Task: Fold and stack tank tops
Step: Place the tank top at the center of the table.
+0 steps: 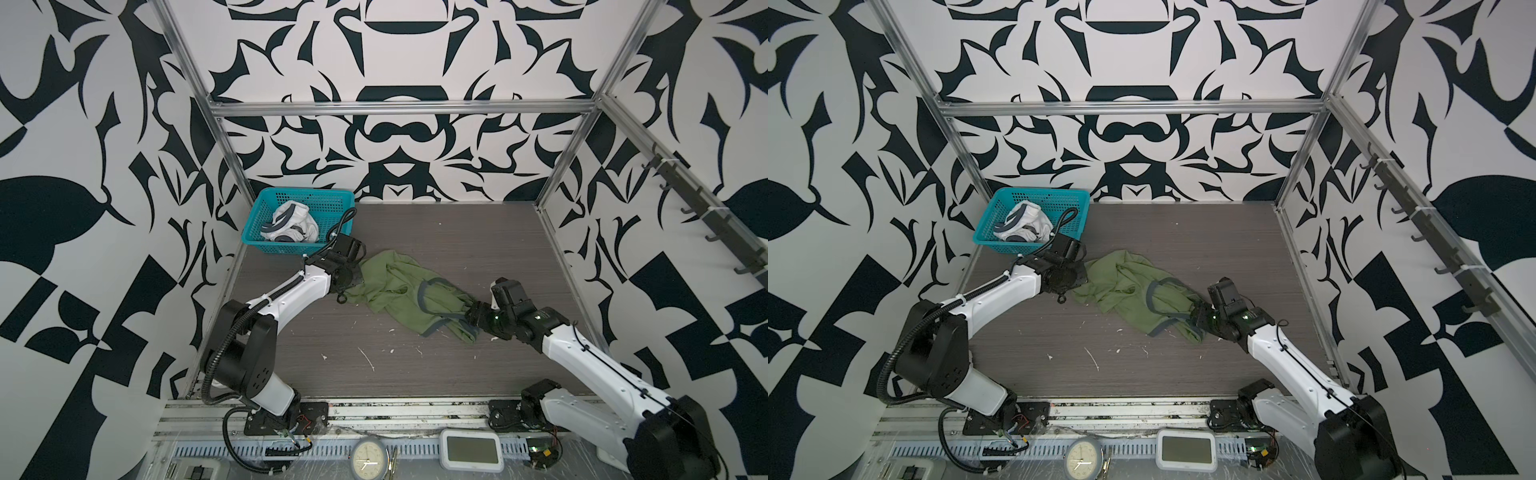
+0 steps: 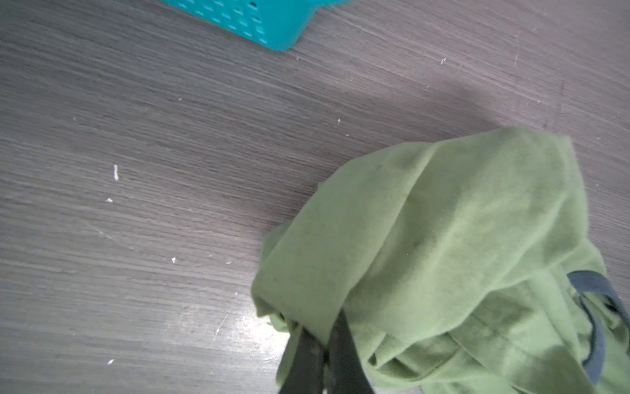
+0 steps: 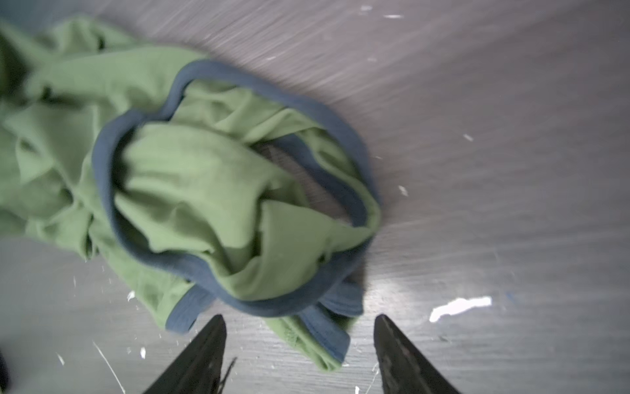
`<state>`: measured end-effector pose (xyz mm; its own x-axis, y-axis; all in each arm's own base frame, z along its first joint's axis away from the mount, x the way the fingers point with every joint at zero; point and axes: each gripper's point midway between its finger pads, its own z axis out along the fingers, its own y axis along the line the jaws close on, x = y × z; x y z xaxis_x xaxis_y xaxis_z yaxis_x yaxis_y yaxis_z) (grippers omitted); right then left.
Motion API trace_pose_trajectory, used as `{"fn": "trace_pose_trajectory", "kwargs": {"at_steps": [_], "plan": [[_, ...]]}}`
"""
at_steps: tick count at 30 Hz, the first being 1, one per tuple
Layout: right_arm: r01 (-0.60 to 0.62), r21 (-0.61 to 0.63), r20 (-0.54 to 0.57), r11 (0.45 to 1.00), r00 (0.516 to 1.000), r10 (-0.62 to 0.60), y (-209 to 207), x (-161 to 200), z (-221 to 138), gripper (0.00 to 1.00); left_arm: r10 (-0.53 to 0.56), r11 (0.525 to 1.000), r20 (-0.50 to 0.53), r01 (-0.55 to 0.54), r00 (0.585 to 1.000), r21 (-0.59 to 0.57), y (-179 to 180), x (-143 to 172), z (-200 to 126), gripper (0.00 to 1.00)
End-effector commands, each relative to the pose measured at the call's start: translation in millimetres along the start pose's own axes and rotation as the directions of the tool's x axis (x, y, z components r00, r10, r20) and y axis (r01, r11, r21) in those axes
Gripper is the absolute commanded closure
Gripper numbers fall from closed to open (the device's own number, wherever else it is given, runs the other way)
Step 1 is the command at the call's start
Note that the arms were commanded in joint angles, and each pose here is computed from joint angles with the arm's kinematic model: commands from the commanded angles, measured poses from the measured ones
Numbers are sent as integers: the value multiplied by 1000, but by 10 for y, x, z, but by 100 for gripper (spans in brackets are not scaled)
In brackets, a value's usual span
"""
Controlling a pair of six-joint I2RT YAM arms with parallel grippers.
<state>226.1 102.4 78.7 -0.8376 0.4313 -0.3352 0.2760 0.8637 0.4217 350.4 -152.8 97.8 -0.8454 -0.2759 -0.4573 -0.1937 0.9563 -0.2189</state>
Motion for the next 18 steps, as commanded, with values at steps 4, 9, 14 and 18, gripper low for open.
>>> {"fn": "trace_pose_trajectory", "kwargs": {"at_steps": [4, 9, 14, 18], "plan": [[-256, -79, 131, 964, 956, 264, -100, -82, -9, 31, -28, 1000, 13, 28, 1000, -7, 74, 39, -22, 100], [-245, -64, 94, 967, 964, 251, -21, -113, 177, 34, -27, 1000, 11, 27, 1000, -8, 86, 58, -22, 100], [-177, -83, 62, 981, 981, 183, 243, -285, 391, 39, -34, 999, 49, 34, 998, -5, 139, 36, -78, 100], [-128, -58, 59, 990, 990, 131, 370, -444, 522, 48, -41, 999, 73, 40, 997, 10, 177, 65, -128, 100]]}}
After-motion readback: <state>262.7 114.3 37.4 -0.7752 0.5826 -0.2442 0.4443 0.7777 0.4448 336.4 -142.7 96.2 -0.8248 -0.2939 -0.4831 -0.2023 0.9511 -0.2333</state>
